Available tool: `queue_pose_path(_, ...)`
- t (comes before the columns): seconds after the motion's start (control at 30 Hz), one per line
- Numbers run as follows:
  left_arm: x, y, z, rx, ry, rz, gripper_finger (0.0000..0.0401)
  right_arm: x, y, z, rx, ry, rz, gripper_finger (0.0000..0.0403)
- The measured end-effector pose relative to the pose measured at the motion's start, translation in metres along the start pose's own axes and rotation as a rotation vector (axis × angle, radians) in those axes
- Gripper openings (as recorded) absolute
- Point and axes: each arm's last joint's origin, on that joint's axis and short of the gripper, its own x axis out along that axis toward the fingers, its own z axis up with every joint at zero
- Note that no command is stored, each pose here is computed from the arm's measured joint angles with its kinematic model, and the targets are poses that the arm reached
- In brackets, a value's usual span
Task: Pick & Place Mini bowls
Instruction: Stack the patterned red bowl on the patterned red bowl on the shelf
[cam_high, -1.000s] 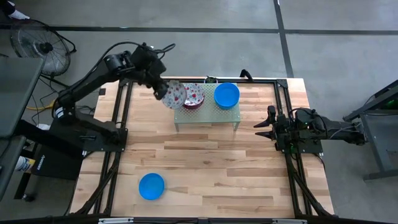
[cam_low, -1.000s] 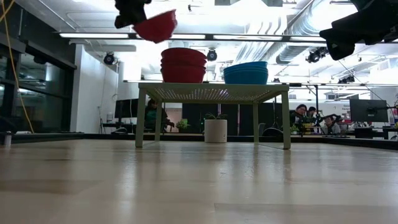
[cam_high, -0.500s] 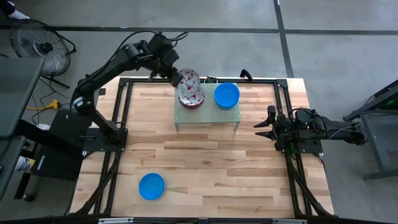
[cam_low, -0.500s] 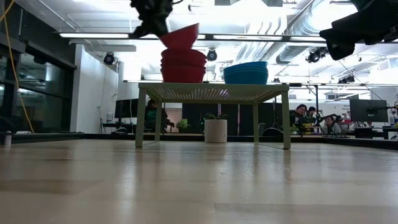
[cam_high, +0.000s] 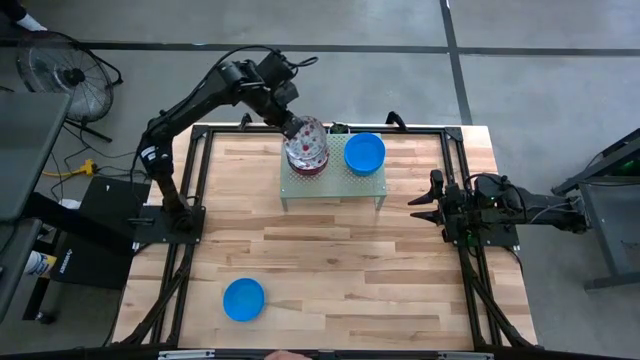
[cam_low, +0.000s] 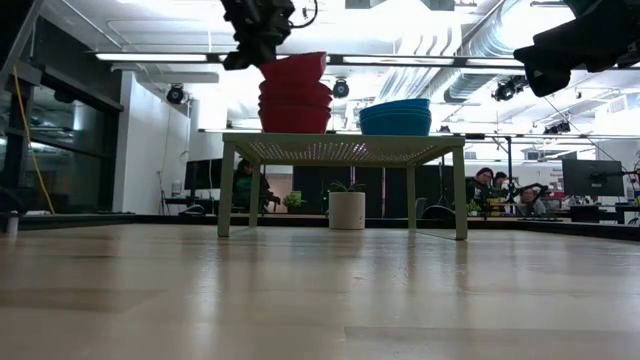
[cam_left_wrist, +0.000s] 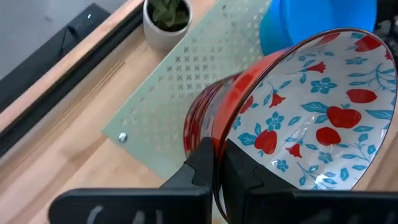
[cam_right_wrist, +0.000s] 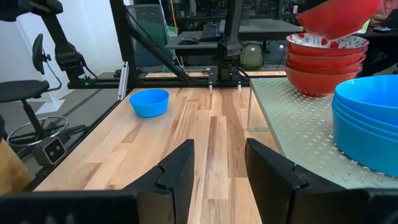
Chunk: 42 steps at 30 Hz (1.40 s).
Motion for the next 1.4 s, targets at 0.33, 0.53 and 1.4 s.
queue_pose_path(0.33,0.019,0.002,0.002,-0.019,0.080,-0.022,0.0002,0.000,0.000,0.000,0.000,0.000,0.000,0.0130)
queue_pose_path(0.53,0.028,0.003,0.004,-0.025,0.106,-0.030,0.0002,0.000,0.000,0.000,0.000,0.000,-0.001,0.0130)
queue_pose_path(1.4,0.028,0.004,0.000,-0.028,0.152,-0.036,0.0027,0.000,-0.002,0.000,0.000,-0.003,-0.064,0.0130)
